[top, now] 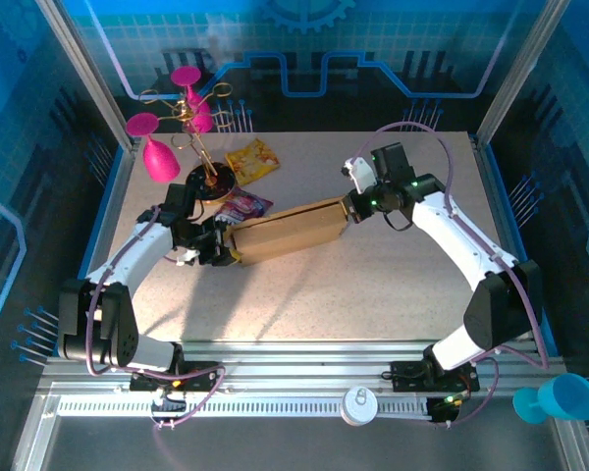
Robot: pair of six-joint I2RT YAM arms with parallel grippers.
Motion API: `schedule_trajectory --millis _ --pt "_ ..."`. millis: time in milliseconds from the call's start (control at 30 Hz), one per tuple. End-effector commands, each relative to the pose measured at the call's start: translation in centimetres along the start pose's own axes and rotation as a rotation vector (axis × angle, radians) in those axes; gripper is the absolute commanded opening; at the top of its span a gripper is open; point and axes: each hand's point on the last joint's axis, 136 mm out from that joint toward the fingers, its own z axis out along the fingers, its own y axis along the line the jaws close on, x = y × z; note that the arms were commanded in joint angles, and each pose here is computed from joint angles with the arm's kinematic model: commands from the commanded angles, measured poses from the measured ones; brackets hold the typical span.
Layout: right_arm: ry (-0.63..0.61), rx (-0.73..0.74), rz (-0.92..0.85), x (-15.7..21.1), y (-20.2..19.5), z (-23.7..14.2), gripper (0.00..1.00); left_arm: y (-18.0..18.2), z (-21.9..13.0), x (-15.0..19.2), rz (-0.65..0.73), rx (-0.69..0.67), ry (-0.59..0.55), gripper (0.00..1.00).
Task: Fold the paper box
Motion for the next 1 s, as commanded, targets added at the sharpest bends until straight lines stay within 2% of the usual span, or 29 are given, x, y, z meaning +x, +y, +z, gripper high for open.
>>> schedule_trajectory --millis 0,333,567,700,767,800,967 --pt "0.029 -0.080 -0.024 1.9 3.0 0.9 0.00 -0.2 0.7 -0.6 -0.017 0.010 -0.006 0.43" --pt "-0.083 -0.036 -0.084 2.0 2.6 1.9 0.00 -0.1 1.0 -0.9 -0.016 0.004 -0.003 0.46" --pt "-0.059 0.009 -0.027 1.2 2.1 2.1 0.00 -1.4 -0.1 0.5 0.143 0.046 0.036 0.78" --pt "-0.026 0.052 0.001 0.8 1.4 1.7 0.00 0.0 -1.2 0.7 0.208 0.036 0.023 0.84" --pt "-0.007 0.065 0.005 1.0 1.1 1.6 0.00 0.8 -1.8 0.6 0.221 0.039 0.013 0.96" --pt "0.002 0.068 0.011 1.1 1.1 1.6 0.00 1.2 -2.0 0.5 0.226 0.046 0.012 0.99" --pt "0.014 0.064 0.032 1.0 0.9 1.8 0.00 1.6 -3.0 0.5 0.268 0.091 -0.006 0.98"
